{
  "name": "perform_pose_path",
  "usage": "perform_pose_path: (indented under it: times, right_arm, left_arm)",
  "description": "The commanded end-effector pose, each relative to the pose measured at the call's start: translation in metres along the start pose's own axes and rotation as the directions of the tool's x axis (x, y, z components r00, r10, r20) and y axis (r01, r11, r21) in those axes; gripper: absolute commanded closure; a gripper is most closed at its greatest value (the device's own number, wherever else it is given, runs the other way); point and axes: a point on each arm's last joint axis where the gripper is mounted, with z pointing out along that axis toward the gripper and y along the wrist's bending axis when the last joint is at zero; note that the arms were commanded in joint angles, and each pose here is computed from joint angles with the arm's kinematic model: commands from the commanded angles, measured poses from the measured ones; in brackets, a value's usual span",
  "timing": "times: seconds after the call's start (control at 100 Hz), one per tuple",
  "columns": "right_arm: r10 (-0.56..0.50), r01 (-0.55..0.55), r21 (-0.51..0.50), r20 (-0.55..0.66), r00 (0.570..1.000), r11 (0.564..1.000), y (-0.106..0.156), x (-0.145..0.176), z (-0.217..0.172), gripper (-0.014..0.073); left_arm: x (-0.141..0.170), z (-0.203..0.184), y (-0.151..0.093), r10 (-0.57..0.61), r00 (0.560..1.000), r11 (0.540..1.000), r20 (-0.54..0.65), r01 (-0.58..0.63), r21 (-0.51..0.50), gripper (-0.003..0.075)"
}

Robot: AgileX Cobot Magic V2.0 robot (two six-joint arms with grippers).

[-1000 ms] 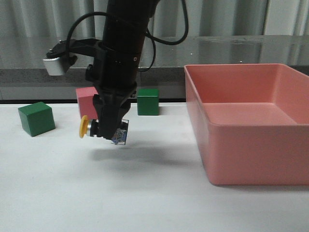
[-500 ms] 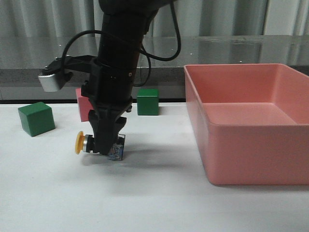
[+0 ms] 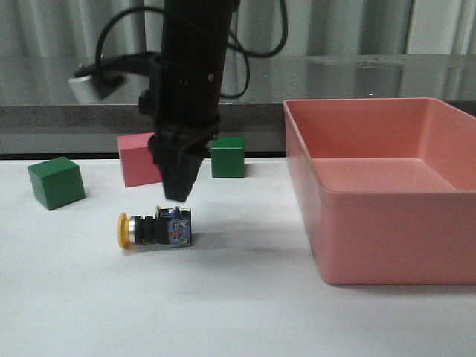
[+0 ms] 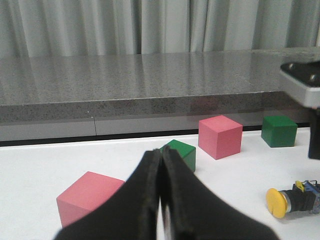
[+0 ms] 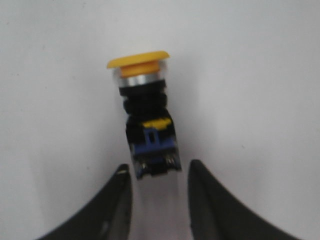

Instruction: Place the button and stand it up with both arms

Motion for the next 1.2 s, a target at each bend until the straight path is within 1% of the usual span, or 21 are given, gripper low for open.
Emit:
perform_pose_path:
  times: [0.0,0.06,0.11,0.2,0.3,0.41,0.53,0.57,0.67,0.74,0.81,0.86,0.99,1.19]
  right_arm:
    - [0.082,-0.094,0.120,0.105,0.991,0.988,-0.013,0.009,-0.078,0.0586]
    - [0.149,-0.172,0.153,0.153,0.977,0.973,-0.019,0.018,-0.103,0.0673]
    - [0.227,-0.261,0.173,0.192,0.955,0.950,-0.026,0.030,-0.124,0.0654]
    - [0.334,-0.385,0.198,0.247,0.910,0.901,-0.033,0.054,-0.161,0.0657]
    - [0.449,-0.519,0.216,0.301,0.841,0.827,-0.038,0.085,-0.197,0.0657]
    - [0.524,-0.622,0.238,0.365,0.769,0.746,-0.033,0.118,-0.230,0.0657]
    - [0.575,-0.701,0.260,0.423,0.701,0.664,-0.020,0.154,-0.248,0.0657]
    - [0.583,-0.722,0.265,0.445,0.680,0.639,-0.012,0.165,-0.250,0.0657]
    - [0.610,-0.784,0.268,0.506,0.610,0.561,0.007,0.191,-0.251,0.0657]
    - [0.621,-0.815,0.264,0.540,0.568,0.515,0.024,0.208,-0.246,0.0657]
    - [0.628,-0.837,0.259,0.565,0.535,0.481,0.043,0.222,-0.237,0.0657]
    - [0.633,-0.845,0.256,0.569,0.524,0.469,0.057,0.231,-0.225,0.0657]
    - [0.612,-0.866,0.243,0.625,0.485,0.438,0.093,0.249,-0.207,0.0657]
    - [0.564,-0.869,0.249,0.678,0.472,0.427,0.141,0.272,-0.181,0.0657]
  left_arm:
    - [0.005,-0.001,-0.002,-0.008,0.997,1.000,0.074,0.006,0.022,0.0740]
    - [0.005,-0.001,-0.002,-0.008,0.997,1.000,0.074,0.006,0.022,0.0740]
    - [0.005,-0.001,-0.002,-0.008,0.997,1.000,0.074,0.006,0.022,0.0740]
    - [0.005,-0.001,-0.002,-0.008,0.997,1.000,0.074,0.006,0.022,0.0740]
    - [0.005,-0.001,-0.002,-0.008,0.997,1.000,0.074,0.006,0.022,0.0740]
    - [0.005,-0.001,-0.002,-0.008,0.997,1.000,0.074,0.006,0.022,0.0740]
    - [0.005,-0.001,-0.002,-0.008,0.997,1.000,0.074,0.006,0.022,0.0740]
    - [0.005,-0.001,-0.002,-0.008,0.997,1.000,0.074,0.006,0.022,0.0740]
    - [0.005,-0.001,-0.002,-0.008,0.997,1.000,0.074,0.006,0.022,0.0740]
    - [0.005,-0.001,-0.002,-0.008,0.997,1.000,0.074,0.006,0.022,0.0740]
    - [0.005,-0.001,-0.002,-0.008,0.997,1.000,0.074,0.006,0.022,0.0740]
    - [0.005,-0.001,-0.002,-0.008,0.997,1.000,0.074,0.006,0.022,0.0740]
    - [0.005,-0.001,-0.002,-0.008,0.997,1.000,0.074,0.006,0.022,0.0740]
    - [0.005,-0.001,-0.002,-0.008,0.997,1.000,0.077,0.006,0.022,0.0740]
